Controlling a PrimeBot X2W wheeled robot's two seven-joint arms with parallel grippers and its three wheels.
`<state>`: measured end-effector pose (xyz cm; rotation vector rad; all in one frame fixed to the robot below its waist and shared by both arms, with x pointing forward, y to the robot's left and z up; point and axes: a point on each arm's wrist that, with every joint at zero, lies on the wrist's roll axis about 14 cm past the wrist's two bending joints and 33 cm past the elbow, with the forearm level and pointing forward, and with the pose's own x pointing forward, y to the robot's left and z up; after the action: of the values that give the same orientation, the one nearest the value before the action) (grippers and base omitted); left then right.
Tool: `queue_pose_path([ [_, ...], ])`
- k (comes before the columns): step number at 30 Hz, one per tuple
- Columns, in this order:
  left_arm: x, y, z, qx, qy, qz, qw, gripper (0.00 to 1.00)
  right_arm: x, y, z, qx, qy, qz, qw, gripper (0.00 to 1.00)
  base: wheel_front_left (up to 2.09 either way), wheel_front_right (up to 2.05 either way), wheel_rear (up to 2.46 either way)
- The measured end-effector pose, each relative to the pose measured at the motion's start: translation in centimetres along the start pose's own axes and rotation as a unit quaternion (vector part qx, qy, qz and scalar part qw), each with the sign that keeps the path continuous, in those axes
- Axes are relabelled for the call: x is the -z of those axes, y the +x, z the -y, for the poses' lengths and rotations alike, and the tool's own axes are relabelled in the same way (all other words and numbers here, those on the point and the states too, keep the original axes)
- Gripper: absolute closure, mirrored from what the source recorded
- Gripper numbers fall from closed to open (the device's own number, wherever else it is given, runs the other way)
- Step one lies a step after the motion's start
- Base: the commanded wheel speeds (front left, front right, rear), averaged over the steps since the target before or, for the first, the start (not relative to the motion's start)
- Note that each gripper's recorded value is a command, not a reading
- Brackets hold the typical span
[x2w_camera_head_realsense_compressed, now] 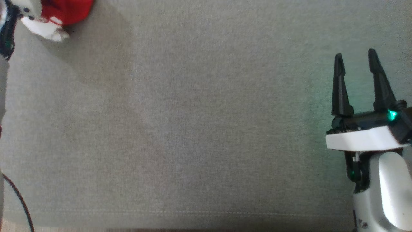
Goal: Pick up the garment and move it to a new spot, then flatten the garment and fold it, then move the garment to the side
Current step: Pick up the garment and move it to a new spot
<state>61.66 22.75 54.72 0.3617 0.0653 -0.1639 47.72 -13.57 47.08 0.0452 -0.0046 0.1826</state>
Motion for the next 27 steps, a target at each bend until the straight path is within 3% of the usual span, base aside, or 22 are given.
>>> queue_pose_path([
  [6,-7.3,-1.4,2.7,0.043,0.043,0.075,0.995,1.00,-3.3,-2.2,0.8,0.017,0.010,0.039,0.999,0.00,0.00,0.00,0.00],
  [10,-14.2,-2.2,6.5,0.091,0.049,0.153,0.983,1.00,-4.5,-4.7,2.4,0.045,0.014,0.050,0.998,0.00,0.00,0.00,0.00],
  [15,-24.0,-4.7,13.8,0.177,0.030,0.271,0.946,1.00,-5.4,-7.8,5.2,0.093,0.010,0.059,0.994,0.00,0.00,0.00,0.00],
  [19,-29.5,-7.4,17.5,0.232,-0.033,0.337,0.912,1.00,-6.2,-10.0,7.4,0.130,0.008,0.070,0.989,0.00,0.00,0.00,0.00],
  [23,-31.4,-8.3,19.4,0.259,-0.091,0.338,0.900,1.00,-6.6,-11.2,8.6,0.152,0.008,0.076,0.985,0.00,0.00,0.00,0.00],
  [27,-26.7,-6.1,20.7,0.255,-0.123,0.271,0.920,1.00,-5.7,-11.5,9.1,0.160,0.013,0.066,0.985,0.00,0.00,0.00,0.00],
])
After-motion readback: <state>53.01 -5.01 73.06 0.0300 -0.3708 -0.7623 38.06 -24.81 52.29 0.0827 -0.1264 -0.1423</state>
